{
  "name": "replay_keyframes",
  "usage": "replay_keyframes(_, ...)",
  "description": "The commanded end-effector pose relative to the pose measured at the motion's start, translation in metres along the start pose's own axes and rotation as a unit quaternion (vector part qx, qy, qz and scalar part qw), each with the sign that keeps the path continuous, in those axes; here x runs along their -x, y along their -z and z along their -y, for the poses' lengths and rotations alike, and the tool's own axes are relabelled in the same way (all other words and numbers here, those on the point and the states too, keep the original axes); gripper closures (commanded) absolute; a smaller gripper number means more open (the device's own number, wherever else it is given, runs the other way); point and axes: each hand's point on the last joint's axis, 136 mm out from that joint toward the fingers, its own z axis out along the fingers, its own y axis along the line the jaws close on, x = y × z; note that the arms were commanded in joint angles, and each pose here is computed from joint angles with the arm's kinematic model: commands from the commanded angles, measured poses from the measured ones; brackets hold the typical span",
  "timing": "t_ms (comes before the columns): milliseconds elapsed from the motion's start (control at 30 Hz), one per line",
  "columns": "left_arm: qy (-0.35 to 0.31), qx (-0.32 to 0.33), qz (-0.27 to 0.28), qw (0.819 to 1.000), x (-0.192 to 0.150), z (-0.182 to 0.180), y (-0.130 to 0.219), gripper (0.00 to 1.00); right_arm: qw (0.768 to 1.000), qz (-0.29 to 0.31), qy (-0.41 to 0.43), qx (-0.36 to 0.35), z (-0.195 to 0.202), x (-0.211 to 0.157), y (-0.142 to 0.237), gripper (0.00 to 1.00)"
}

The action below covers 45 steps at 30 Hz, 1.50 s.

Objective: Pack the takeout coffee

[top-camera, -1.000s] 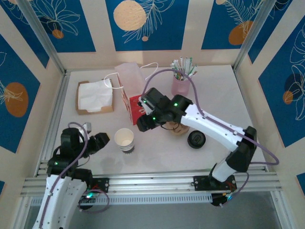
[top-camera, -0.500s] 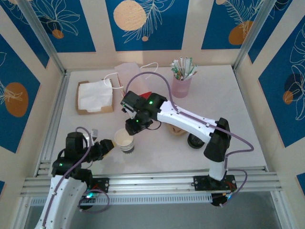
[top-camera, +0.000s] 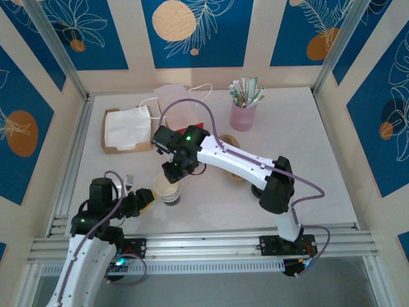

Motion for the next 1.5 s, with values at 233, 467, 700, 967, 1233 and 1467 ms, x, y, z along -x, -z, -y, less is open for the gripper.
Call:
replay_keyframes(233, -0.016, -0.013, -0.004, 1.000, -0.002, 0.004, 0.000, 0.48, 1.000, -0.015, 0.004, -0.012, 0.000, -0.004, -0.001, 0.76)
replay_keyframes(467, -0.017, -0.009, -0.001, 1.000, -0.001, 0.002, -0.001, 0.48, 1.000, -0.017, 0.004, -0.013, 0.000, -0.003, -0.002, 0.81)
replay_keyframes(700, -0.015, -0.009, 0.000, 1.000, 0.001, 0.001, -0.003, 0.48, 1.000, -0.020, 0.005, -0.013, 0.000, -0.003, -0.004, 0.86)
replay_keyframes(967, -0.014, -0.010, 0.002, 1.000, 0.003, 0.001, -0.003, 0.48, 1.000, -0.017, -0.001, -0.011, 0.002, -0.001, 0.000, 0.99)
replay_keyframes(1233, -0.014, -0.009, 0.003, 1.000, 0.002, 0.001, -0.003, 0.48, 1.000, -0.007, -0.020, 0.017, 0.003, 0.005, 0.012, 1.00)
replay_keyframes(1467, -0.017, -0.011, 0.006, 1.000, 0.004, 0.004, -0.001, 0.48, 0.997, -0.002, -0.035, 0.065, -0.002, 0.010, 0.020, 1.00)
